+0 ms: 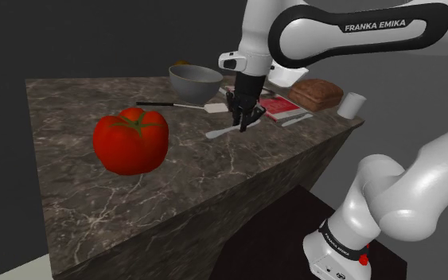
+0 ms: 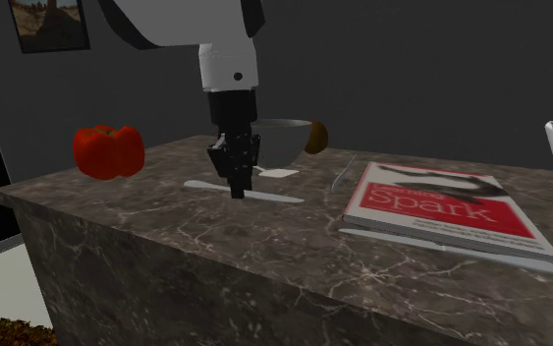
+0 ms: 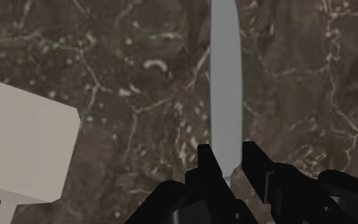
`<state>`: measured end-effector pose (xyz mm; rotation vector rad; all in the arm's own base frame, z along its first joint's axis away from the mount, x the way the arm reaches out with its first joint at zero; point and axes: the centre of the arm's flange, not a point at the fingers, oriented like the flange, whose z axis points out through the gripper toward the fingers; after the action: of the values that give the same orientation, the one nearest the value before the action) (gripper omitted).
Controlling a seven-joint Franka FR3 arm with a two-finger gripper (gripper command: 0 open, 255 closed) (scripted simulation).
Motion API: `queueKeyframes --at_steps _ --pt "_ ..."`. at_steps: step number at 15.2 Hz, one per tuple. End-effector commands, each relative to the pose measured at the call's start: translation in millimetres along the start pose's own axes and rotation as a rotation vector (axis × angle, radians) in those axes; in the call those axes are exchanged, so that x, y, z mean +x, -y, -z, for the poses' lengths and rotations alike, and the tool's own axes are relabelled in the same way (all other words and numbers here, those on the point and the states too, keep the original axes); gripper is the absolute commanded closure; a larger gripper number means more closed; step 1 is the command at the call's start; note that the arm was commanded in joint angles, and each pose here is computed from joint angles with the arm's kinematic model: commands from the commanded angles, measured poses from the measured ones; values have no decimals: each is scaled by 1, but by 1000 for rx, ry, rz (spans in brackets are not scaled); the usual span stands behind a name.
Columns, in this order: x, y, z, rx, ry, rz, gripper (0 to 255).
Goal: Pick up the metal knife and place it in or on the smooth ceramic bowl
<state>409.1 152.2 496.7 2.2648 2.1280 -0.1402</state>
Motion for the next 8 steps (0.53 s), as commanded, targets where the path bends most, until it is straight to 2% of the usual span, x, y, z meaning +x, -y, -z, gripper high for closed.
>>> queueKeyframes --at_steps 1,8 --pt "-1 1 8 4 2 0 255" --pt "-4 2 45 4 2 0 255"
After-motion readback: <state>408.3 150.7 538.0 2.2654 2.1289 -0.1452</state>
